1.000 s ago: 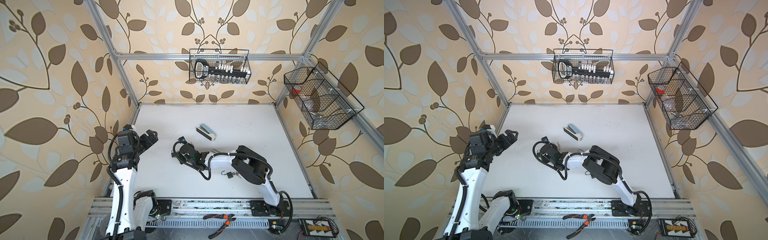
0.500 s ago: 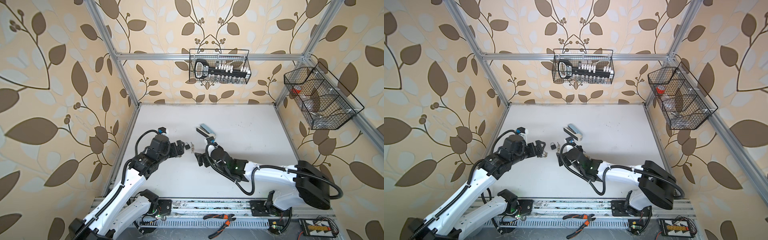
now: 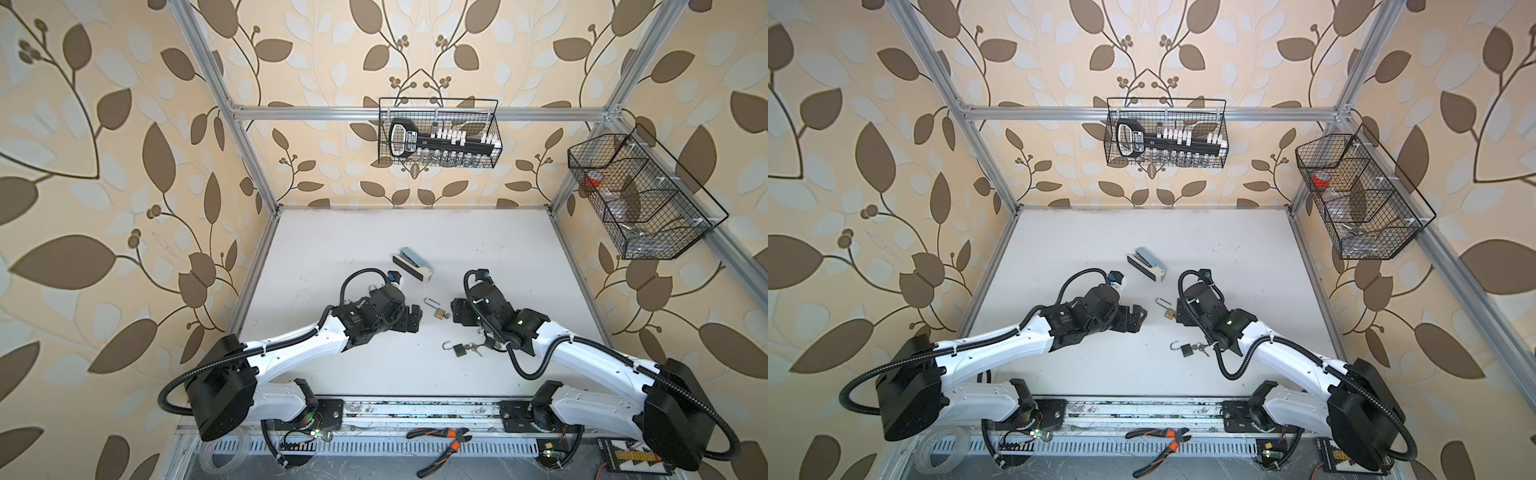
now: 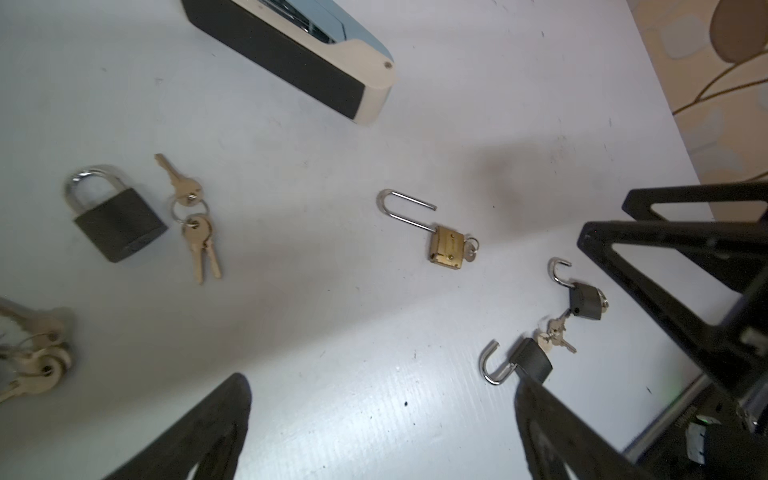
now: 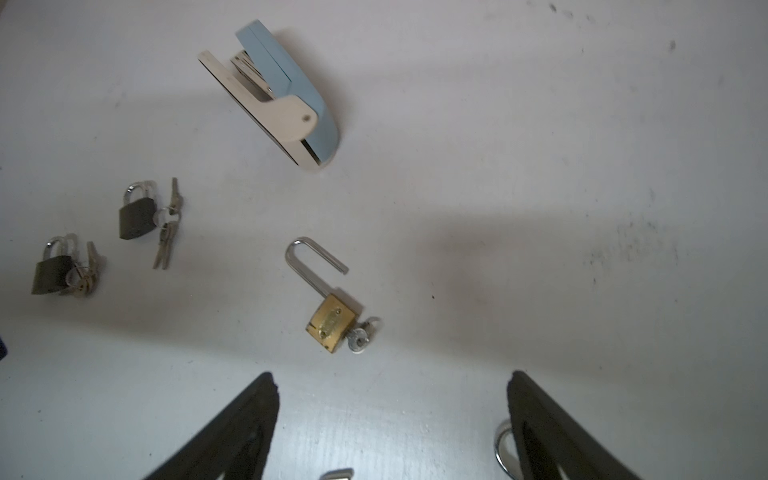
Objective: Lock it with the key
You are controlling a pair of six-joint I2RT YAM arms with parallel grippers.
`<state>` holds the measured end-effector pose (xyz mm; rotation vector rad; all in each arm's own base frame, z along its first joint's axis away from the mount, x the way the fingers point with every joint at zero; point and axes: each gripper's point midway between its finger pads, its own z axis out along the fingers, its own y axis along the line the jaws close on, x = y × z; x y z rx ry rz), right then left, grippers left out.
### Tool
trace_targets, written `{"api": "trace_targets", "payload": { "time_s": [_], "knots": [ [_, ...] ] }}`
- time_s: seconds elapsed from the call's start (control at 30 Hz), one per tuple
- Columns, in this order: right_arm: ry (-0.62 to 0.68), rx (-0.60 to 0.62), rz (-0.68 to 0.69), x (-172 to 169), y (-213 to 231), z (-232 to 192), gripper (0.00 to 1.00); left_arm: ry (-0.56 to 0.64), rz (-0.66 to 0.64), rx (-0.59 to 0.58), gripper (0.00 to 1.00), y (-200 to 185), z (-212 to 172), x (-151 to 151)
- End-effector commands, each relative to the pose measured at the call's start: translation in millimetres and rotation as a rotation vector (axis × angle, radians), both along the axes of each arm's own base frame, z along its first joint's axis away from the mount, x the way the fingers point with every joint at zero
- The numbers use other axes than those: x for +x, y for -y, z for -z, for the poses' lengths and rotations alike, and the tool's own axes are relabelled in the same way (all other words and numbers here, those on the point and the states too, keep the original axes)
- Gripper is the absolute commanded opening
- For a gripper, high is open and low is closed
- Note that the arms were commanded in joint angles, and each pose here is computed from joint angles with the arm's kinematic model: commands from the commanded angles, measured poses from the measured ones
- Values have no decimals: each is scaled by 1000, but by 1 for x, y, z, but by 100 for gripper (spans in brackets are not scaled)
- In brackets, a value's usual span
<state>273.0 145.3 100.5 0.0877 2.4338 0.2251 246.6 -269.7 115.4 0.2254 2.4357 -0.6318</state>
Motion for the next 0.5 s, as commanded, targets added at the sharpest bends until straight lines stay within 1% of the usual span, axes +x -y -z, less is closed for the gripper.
{"api": "trace_targets", "payload": {
  "time_s": [0.0,0.03,0.1,0.13,0.2,0.23,0.3,0.33,0.4,0.47],
  "knots": [
    [-132,16,-45,-14,-2,16,78,20,60,-74,94,22,-4,1],
    [-145,8,-97,-15,-8,18,73,13,61,-82,92,24,-3,0],
    [-167,-8,-232,-15,-24,23,69,-2,5,-99,88,17,-1,2],
    [-166,-14,-299,-13,-33,23,65,-8,-19,-111,87,12,-2,3],
    [-135,-44,-362,-2,-42,21,59,-24,-72,-171,87,-4,-5,9],
    [-109,-46,-406,2,-48,20,59,-32,-96,-209,87,-12,-8,12],
    [-35,-76,-452,14,-53,19,56,-50,-155,-288,84,-32,-12,21],
    [-14,-81,-488,18,-57,19,56,-52,-174,-304,84,-41,-15,24],
    [-7,-87,-579,21,-68,22,65,-45,-196,-294,84,-57,-22,26],
    [-1,-99,-652,21,-76,24,70,-39,-202,-292,85,-64,-31,26]
  ]
}}
